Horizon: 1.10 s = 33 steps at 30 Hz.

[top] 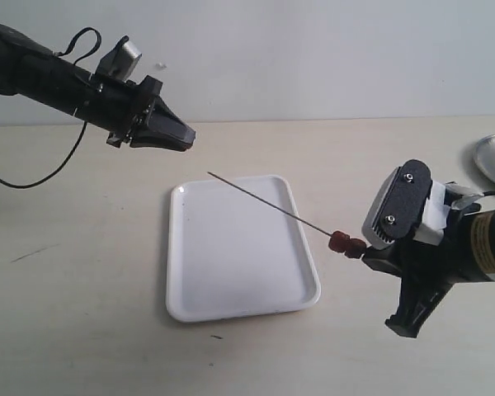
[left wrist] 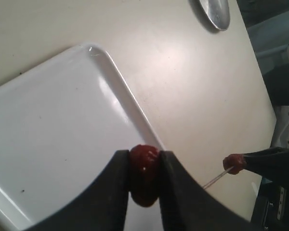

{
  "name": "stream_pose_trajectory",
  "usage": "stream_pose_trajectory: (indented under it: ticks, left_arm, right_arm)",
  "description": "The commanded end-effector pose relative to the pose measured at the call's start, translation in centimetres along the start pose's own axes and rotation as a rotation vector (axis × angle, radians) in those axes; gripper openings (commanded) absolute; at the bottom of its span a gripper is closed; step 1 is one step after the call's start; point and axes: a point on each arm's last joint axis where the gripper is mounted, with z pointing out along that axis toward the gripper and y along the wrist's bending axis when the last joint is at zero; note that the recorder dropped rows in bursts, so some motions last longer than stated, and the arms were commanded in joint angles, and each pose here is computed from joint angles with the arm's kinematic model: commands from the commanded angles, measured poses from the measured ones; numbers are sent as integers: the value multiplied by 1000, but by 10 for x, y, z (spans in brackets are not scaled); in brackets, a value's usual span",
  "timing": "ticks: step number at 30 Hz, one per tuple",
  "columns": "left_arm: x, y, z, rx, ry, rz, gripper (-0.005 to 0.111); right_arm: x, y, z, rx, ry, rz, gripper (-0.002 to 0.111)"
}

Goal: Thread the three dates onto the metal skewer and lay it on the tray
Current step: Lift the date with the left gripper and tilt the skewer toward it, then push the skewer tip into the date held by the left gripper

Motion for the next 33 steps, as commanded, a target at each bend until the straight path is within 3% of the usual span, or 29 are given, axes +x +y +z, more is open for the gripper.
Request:
stream_pose_trajectory:
  ticks: [1, 6, 9, 14, 23, 33]
  left_arm:
    - [-3, -8, -4, 16, -12, -25, 20]
    - [-3, -8, -4, 17, -12, -43, 20]
    - [-3, -8, -4, 16, -13, -50, 20]
    - [-3, -10, -5, 16, -15, -48, 20]
    - [-6, -13, -6, 47, -43, -62, 20]
    - [-7, -40, 8, 68, -13, -21, 20]
  right_arm:
    - [-7, -10, 3, 23, -5, -23, 0]
    - [-8, -17, 20, -11, -2, -44, 0]
    - [-7, -24, 30, -61, -66, -25, 0]
    - [4, -45, 34, -38, -212, 56, 0]
    - [26, -53, 43, -36, -158, 79, 0]
    - [22, -51, 48, -73, -211, 76, 0]
